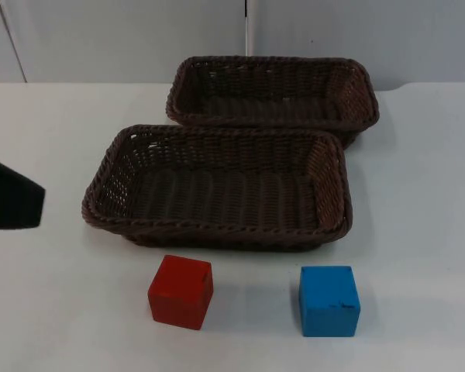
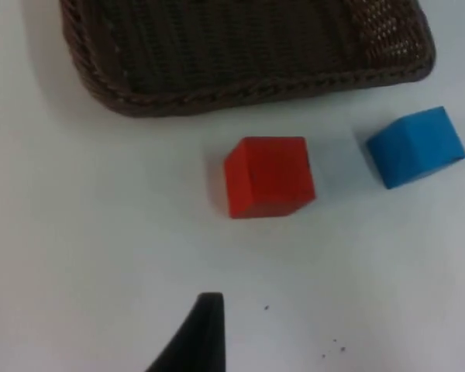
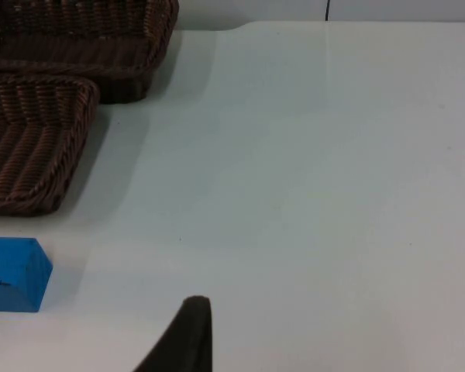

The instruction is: Pick up one cube with the left hand and place it into the upper basket. Pick up one cube with the right hand and place it into the lower basket.

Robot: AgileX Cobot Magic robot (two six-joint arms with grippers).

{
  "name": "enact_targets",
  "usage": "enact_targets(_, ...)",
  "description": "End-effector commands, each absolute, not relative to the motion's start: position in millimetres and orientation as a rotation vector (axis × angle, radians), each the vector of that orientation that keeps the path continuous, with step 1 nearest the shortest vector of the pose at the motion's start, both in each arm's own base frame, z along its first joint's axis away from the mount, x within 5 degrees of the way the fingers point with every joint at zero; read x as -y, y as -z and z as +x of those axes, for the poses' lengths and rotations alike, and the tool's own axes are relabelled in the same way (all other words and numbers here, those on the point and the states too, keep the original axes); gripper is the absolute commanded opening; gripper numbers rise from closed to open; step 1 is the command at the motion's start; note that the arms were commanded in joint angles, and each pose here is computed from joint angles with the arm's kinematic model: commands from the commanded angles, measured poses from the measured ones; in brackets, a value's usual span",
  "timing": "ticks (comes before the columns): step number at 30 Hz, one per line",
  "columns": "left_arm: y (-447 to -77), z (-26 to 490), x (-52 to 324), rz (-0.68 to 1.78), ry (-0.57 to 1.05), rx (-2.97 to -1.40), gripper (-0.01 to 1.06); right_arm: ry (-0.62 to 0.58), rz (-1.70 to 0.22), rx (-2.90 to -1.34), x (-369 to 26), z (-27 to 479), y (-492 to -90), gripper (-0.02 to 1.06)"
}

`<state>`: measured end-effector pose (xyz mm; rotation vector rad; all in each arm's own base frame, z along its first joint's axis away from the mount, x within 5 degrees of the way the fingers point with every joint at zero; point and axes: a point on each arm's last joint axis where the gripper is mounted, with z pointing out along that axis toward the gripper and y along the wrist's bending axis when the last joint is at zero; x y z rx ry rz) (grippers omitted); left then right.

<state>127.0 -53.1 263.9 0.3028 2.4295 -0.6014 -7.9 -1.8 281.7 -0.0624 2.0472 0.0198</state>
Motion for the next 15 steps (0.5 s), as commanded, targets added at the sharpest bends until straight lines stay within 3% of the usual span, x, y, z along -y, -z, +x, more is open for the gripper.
enact_targets(1, -264, 132, 56, 0.311, 0.649, -2.420, 0.98, -0.005, -0.072, -2.043, 2, -7, -280, 1.05)
enact_targets(8, -255, 140, 74, 0.398, 0.764, -2.462, 0.98, -0.005, -0.072, -2.043, 2, -7, -280, 1.05)
enact_targets(15, -247, 143, 96, 0.521, 0.779, -2.454, 0.98, -0.005, -0.072, -2.043, 2, -7, -280, 1.05)
